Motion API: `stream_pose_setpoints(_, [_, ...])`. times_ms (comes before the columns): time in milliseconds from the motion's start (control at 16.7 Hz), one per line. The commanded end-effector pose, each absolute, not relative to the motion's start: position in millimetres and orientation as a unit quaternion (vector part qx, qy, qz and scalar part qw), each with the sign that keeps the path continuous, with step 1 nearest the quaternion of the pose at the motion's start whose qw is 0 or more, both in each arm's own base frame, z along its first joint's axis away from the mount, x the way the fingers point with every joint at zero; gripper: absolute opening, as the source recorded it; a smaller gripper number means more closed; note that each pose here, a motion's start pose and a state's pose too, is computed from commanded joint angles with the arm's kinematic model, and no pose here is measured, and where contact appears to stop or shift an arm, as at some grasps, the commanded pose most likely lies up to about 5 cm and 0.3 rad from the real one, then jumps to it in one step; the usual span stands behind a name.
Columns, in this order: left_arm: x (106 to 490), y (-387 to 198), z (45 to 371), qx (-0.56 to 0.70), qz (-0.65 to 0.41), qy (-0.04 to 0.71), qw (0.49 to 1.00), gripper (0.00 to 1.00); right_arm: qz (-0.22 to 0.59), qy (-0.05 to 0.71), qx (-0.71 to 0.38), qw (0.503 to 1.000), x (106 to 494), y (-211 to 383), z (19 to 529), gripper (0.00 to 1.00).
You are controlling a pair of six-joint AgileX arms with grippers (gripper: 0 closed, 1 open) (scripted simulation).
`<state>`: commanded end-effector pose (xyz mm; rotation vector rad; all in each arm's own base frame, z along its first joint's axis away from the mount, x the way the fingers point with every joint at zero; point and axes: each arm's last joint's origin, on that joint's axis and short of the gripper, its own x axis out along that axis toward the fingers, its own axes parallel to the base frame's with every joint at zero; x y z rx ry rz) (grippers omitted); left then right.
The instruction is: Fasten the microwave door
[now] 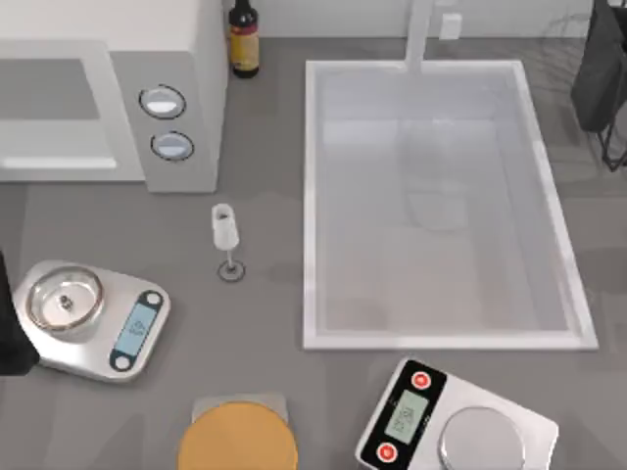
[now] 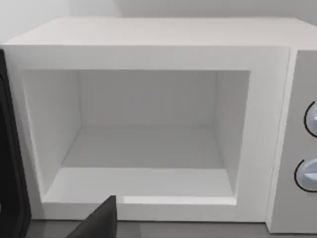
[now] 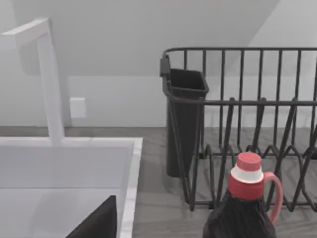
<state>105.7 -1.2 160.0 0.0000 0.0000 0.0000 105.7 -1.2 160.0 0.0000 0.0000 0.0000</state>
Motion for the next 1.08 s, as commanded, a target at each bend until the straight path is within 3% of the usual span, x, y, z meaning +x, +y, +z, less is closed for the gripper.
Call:
stream_pose_setpoints(60, [105.7,-1.2,160.0,0.000,0.000,0.000,1.000,1.00,0.000,0.000,0.000,1.000,105.7,-1.2,160.0,1.00])
stream_pose_setpoints(840, [105.7,-1.2,160.0,0.000,0.000,0.000,1.000,0.02,0.000,0.000,0.000,1.000,105.7,-1.2,160.0,1.00])
stream_pose_setpoints(1080, [105.7,-1.2,160.0,0.000,0.000,0.000,1.000,0.00,0.000,0.000,0.000,1.000,105.7,-1.2,160.0,1.00])
